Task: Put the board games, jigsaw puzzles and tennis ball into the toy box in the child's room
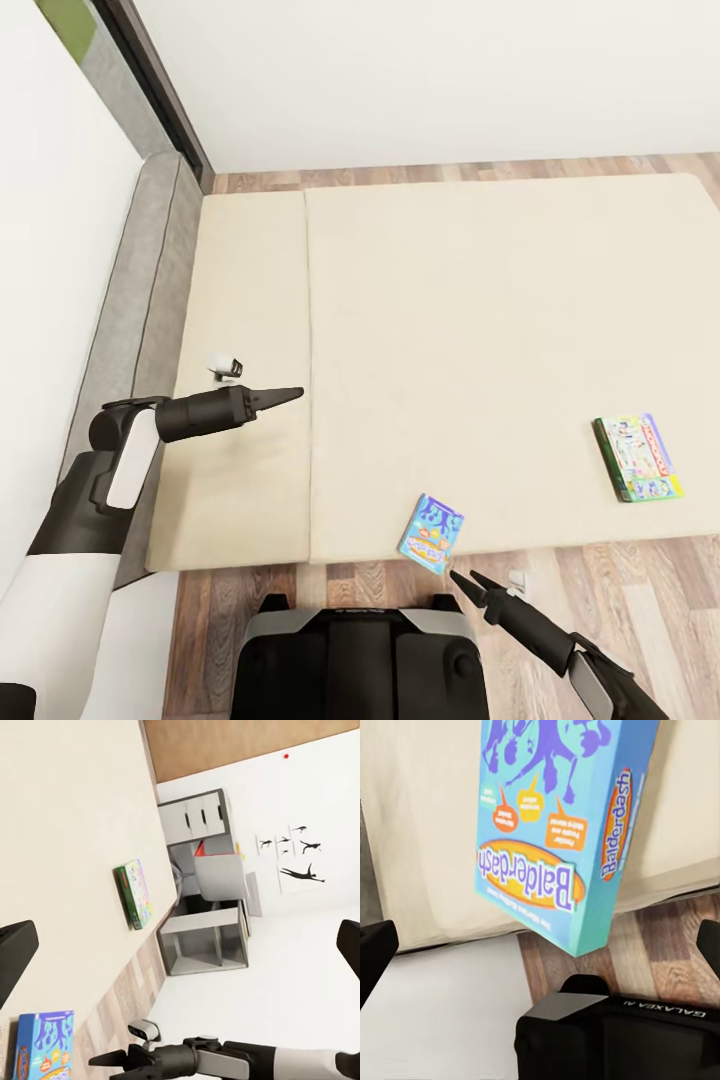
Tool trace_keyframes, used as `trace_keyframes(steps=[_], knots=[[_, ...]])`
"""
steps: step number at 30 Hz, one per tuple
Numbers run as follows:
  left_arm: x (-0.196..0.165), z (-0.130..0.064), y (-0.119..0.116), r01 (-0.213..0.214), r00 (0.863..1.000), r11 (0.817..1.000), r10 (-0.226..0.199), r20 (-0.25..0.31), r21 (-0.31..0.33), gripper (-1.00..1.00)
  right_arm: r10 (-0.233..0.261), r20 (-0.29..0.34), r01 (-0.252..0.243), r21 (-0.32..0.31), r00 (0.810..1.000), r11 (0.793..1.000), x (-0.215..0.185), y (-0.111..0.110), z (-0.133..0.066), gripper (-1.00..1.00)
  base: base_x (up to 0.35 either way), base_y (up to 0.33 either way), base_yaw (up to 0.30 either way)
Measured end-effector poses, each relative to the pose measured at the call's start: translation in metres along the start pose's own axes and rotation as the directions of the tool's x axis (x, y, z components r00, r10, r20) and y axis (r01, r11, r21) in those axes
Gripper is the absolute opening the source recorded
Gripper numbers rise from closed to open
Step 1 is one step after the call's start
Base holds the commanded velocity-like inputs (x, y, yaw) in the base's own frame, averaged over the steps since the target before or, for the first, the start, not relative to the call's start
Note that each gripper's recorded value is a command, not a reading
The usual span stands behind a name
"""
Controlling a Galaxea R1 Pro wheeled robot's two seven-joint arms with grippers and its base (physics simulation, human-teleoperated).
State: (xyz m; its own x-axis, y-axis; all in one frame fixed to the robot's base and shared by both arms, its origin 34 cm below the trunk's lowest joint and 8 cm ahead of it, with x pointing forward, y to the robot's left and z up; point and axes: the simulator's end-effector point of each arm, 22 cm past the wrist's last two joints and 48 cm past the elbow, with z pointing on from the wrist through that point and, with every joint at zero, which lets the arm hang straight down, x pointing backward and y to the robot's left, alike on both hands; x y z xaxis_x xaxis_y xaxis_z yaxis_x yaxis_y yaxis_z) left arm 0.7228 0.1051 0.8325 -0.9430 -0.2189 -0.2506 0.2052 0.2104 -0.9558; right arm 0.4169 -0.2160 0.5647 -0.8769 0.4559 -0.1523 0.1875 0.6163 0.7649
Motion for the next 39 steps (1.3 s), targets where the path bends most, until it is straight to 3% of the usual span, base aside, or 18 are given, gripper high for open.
trace_keyframes(steps=[12, 39], knots=[[-0.001, 0.001, 0.012, -0.001, 1.0, 1.0, 0.001, 0.001, 0.0, 1.0, 0.014, -0.002, -0.014, -0.017, 1.0, 1.0, 0.005, 0.001, 0.017, 1.0, 0.0, 0.0, 0.0], [-0.002, -0.003, 0.024, -0.007, 1.0, 1.0, 0.007, -0.003, -0.011, 1.0, 0.011, -0.003, -0.011, -0.021, 1.0, 1.0, 0.0, -0.006, 0.027, 1.0, 0.0, 0.0, 0.0]])
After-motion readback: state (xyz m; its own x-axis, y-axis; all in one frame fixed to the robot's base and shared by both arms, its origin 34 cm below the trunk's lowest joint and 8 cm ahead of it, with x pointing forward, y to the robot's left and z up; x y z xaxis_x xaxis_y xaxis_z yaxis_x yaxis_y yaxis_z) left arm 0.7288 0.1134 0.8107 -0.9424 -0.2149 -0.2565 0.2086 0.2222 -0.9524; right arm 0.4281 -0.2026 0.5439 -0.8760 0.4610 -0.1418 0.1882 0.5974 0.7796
